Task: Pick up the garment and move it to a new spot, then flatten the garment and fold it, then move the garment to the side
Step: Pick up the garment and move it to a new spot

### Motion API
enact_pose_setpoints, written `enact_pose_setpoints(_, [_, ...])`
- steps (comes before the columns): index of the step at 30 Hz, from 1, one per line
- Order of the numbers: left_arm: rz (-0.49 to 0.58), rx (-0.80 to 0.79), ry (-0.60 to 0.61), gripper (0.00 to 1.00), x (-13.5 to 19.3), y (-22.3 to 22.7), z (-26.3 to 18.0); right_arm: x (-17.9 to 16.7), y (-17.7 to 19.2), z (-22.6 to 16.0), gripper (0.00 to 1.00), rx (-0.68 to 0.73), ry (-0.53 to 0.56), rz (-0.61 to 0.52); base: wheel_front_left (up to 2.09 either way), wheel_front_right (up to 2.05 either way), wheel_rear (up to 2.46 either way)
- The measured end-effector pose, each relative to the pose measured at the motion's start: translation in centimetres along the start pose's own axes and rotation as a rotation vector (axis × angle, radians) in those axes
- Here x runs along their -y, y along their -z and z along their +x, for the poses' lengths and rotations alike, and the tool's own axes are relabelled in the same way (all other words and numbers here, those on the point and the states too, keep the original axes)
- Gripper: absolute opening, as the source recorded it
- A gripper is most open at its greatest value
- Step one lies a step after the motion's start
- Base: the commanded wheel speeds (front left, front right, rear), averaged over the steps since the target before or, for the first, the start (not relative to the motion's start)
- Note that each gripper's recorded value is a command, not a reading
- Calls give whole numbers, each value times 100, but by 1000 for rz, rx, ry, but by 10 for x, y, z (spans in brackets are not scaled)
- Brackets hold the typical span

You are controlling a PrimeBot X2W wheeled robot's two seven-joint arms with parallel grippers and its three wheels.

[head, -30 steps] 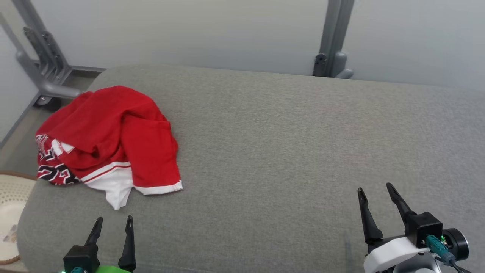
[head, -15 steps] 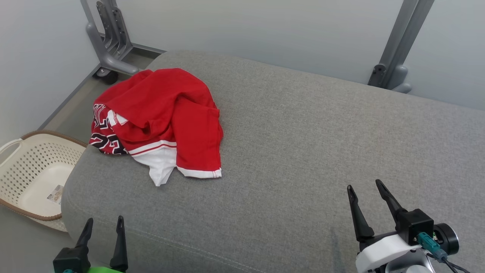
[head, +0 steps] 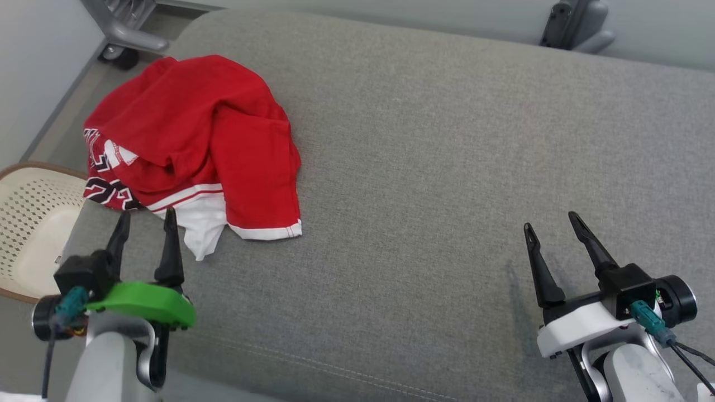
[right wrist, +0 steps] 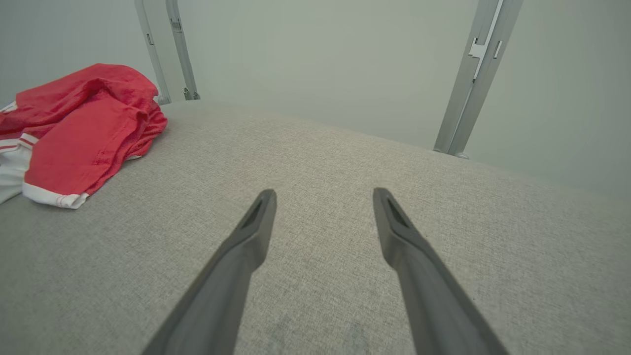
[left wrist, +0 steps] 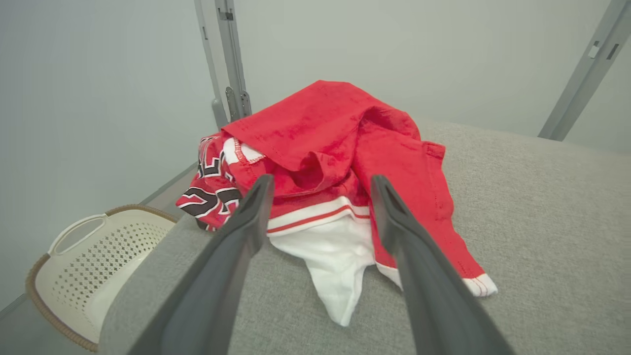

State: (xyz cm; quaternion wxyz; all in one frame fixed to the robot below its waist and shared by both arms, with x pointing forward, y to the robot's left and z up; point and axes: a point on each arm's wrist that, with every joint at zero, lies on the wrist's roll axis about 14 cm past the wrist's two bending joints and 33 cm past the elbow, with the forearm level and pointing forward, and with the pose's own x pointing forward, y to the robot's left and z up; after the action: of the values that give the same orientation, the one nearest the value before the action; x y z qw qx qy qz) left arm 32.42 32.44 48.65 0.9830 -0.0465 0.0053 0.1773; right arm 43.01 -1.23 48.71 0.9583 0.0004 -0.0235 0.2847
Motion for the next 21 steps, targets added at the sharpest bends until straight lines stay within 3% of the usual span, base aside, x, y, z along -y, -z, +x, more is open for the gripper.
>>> enact_pose_setpoints(8, [3,-191,55,100,13,36,74,27,43,8,100,-77,52,43,0,0,0])
enact_pose_setpoints(19, [-18,-395,60,100,25,92,107,61,61,-7,100,-122,144,39,0,0,0])
enact_pose_setpoints(20, [-32,-412,55,95,26,96,108,62,62,-9,100,-126,148,37,0,0,0])
enact_pose_setpoints(21, [-33,-428,57,76,28,100,108,64,63,-10,100,-128,151,36,0,0,0])
